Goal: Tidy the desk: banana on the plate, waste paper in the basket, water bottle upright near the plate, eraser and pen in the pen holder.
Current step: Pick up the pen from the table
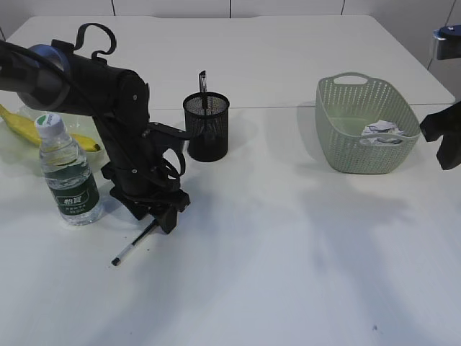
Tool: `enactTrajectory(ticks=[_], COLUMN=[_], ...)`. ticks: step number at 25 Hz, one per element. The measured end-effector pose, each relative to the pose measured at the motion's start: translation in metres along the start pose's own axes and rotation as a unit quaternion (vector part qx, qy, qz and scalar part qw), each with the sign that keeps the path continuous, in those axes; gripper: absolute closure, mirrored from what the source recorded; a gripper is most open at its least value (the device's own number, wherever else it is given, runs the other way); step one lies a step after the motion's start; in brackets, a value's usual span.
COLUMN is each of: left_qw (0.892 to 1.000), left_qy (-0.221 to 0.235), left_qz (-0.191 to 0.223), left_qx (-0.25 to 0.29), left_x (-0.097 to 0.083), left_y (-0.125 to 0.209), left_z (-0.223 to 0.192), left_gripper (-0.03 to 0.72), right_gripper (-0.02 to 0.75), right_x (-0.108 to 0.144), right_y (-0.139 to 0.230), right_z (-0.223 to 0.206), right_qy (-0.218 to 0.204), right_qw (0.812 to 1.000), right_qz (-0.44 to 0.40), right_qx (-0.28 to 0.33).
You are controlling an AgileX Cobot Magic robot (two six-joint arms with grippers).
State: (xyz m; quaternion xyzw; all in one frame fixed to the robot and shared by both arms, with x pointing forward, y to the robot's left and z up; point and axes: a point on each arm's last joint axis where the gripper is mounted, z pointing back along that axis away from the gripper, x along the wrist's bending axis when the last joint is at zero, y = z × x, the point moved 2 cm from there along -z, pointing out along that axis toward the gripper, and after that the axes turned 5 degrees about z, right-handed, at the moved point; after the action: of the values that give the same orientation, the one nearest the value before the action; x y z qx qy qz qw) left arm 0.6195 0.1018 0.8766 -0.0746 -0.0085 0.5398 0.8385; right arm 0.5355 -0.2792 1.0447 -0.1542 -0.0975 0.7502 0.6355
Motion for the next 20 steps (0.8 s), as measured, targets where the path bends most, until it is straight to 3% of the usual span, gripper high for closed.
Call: enactTrajectory(ticks=[5, 7, 15, 20], left_qw=[1.0, 1.0, 1.0, 1.0], left_qy=[0.0, 0.0, 0.0, 0.002], left_qz=[0.0, 0.0, 0.0, 0.002], left_qx=[-0.001, -0.001, 0.002, 0.005], left_x=[0.0, 0.0, 0.0001, -0.0004], left_y=[-0.0002, -0.0002, 0.0003, 0.001], left_z=[0.0, 0.0, -0.0009, -0.0009], left_gripper=[0.256, 0.302, 0.628, 0.655], right_gripper=[0.489, 0.489, 0.489, 0.489], right_x=[0.0, 0.0, 0.0, 0.0], right_y=[0.0002, 0.0002, 0.0002, 0.0002], right_z=[0.0, 0.0, 0.0, 0.0], right_qy=[0.0, 0.0, 0.0, 0.0], right_qw=[1.0, 1.0, 1.0, 1.0], right_qz=[0.0, 0.0, 0.0, 0.0], right_qx=[0.001, 0.001, 0.001, 0.001])
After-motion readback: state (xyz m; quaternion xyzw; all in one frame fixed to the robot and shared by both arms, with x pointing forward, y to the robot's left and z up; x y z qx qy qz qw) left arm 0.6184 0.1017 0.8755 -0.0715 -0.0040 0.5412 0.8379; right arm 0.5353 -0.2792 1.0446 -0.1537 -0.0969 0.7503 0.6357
